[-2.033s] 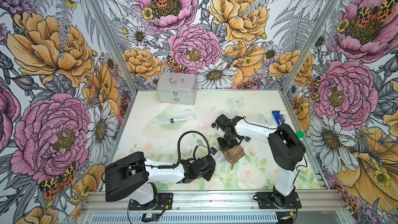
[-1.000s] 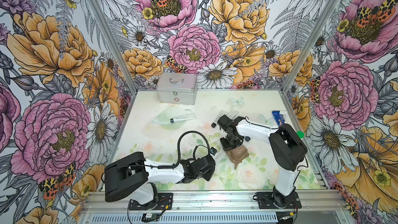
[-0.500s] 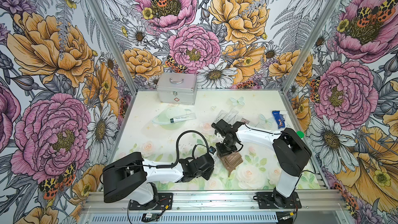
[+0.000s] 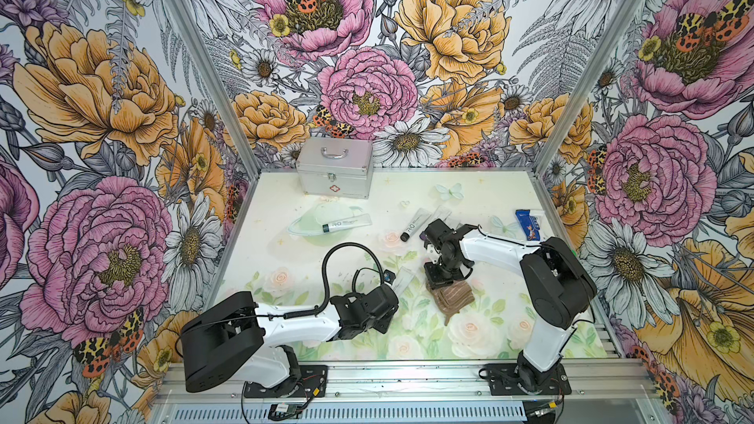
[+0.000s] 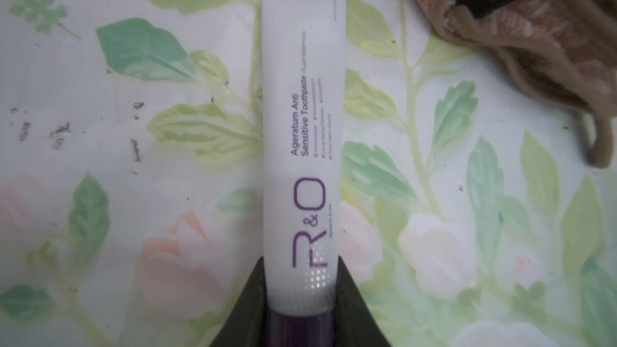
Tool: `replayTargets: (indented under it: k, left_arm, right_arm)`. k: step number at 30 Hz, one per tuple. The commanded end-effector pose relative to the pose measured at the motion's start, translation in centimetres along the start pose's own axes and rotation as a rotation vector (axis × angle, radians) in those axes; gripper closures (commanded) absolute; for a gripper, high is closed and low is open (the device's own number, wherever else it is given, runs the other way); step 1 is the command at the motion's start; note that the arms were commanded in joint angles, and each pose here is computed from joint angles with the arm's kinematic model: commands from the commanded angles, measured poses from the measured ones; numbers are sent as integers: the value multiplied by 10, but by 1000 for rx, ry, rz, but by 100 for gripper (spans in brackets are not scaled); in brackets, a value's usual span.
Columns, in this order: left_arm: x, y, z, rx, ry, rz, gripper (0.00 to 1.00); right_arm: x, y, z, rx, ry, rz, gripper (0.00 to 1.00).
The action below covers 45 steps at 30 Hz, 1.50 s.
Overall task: Wipe the surface of the toothpaste tube
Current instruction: Wipe the dirt from the toothpaste tube, then move the toothpaste to the center of the board.
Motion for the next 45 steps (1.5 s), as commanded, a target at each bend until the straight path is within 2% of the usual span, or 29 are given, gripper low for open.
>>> replayTargets:
  k: [1,9,16,22,27,36,43,44,45]
  left_arm:
    - [5,10,-14,65,-38,-49,73]
    - [-12,37,-47,159,-24,-146,72]
    - [-41,45,-95,167,-11,-171,72]
    - [-68,40,-133,173,0,-94,71]
    - [-100,45,-151,183,50,-56,71]
    - [-123,39,-188,161,60,39,66]
    - [-135,35,-206,155,62,51,66]
    - [-132,36,-210,167,51,52,63]
    - [-126,38,-215,180,36,55,54]
  right_arm:
    - [-9,-1,22,4,81,82,100]
    - [-10,41,33,73,65,61,100]
    - [-3,45,34,85,41,60,100]
    - [-1,45,36,85,36,62,100]
    - [0,44,37,85,32,65,100]
    - [1,45,36,87,32,59,100]
    - [4,45,37,87,26,58,100]
    - [3,44,38,84,29,58,100]
    - [3,44,39,84,31,60,100]
Point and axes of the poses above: each gripper's point midway between its finger pads, its own x axis back along the fingers, its own y axis along the line the jaws close on, z = x × y, the point moved 7 cm from there along x, back along the fingers, and after that the axes turned 11 degrees about x, right-handed, at the moved point
